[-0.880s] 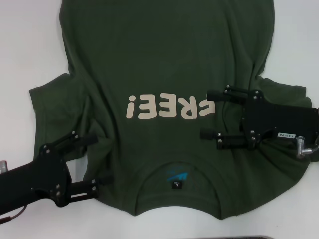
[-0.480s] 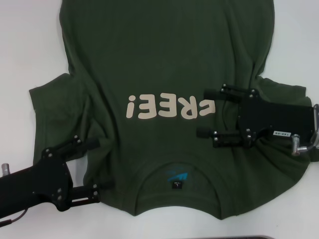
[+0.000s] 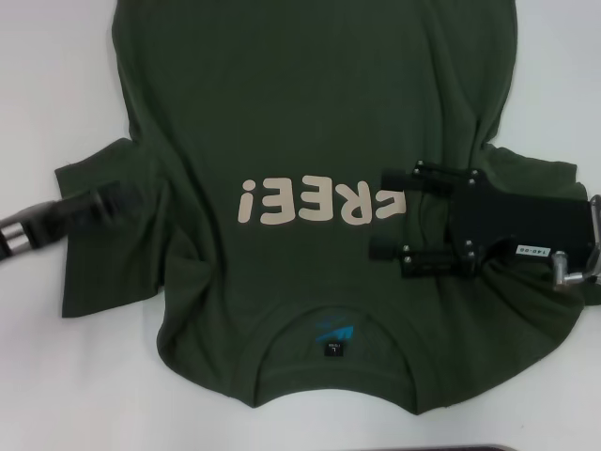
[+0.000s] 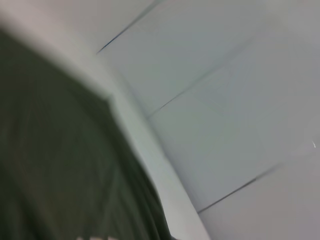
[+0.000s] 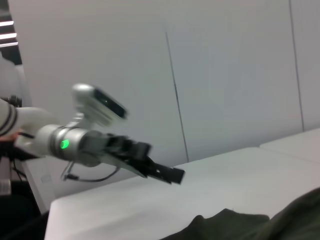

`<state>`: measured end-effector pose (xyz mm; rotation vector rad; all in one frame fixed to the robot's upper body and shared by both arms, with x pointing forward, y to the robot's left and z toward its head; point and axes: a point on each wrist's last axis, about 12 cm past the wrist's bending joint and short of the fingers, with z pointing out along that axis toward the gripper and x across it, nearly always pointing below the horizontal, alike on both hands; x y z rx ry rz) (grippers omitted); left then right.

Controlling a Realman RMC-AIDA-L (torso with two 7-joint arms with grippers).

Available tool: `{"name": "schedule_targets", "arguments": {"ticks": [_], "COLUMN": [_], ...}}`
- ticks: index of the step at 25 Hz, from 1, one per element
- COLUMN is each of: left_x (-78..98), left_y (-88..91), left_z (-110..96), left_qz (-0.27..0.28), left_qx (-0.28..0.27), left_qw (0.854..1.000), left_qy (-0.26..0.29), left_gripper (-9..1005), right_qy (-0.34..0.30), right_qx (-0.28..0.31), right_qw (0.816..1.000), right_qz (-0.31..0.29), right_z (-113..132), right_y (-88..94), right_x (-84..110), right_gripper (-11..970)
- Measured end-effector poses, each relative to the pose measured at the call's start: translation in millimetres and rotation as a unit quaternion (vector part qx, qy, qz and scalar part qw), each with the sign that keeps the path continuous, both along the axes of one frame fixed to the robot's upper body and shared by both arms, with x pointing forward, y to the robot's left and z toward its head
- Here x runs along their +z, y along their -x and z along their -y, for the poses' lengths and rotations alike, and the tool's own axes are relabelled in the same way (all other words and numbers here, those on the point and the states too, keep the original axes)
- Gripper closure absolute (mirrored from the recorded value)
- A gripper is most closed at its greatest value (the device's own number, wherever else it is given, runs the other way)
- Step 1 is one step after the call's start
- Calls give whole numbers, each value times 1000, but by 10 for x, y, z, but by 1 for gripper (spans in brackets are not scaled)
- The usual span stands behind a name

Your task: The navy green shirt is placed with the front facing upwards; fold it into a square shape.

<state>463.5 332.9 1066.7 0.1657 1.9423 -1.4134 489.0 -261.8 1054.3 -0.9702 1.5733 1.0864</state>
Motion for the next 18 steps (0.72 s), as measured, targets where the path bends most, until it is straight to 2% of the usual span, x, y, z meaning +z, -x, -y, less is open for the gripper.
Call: {"name": "schedule_targets", "arguments": {"ticks": [2,5,9,15,18], "left_x": [78,198,255,117,87], "left_y": [-117,-234,-334,-416,-427], "left_z": [-65,-127,-175,-236,-250], "left_qz": [-106,-203,-230,-285,-292], "left_qx": [2,13,34,87,98], "left_qw": [994,977,971,955,951], "left_qy": [29,59,46,0,-10], "left_gripper": [82,85,88,93,96], "right_qy": [-8,-18,-23,-45,-48], "right_qx": [-6,-24,-45,-63,-65], "right_qw": [999,994,983,970,968], "right_qz": [-36,-107,-176,-229,-238], "right_z": [11,36,54,52,52], "right_y": [-24,-99,-185,-222,-229], "right_x": [20,63,104,123,130], "right_gripper": [44,44,45,45,45]}}
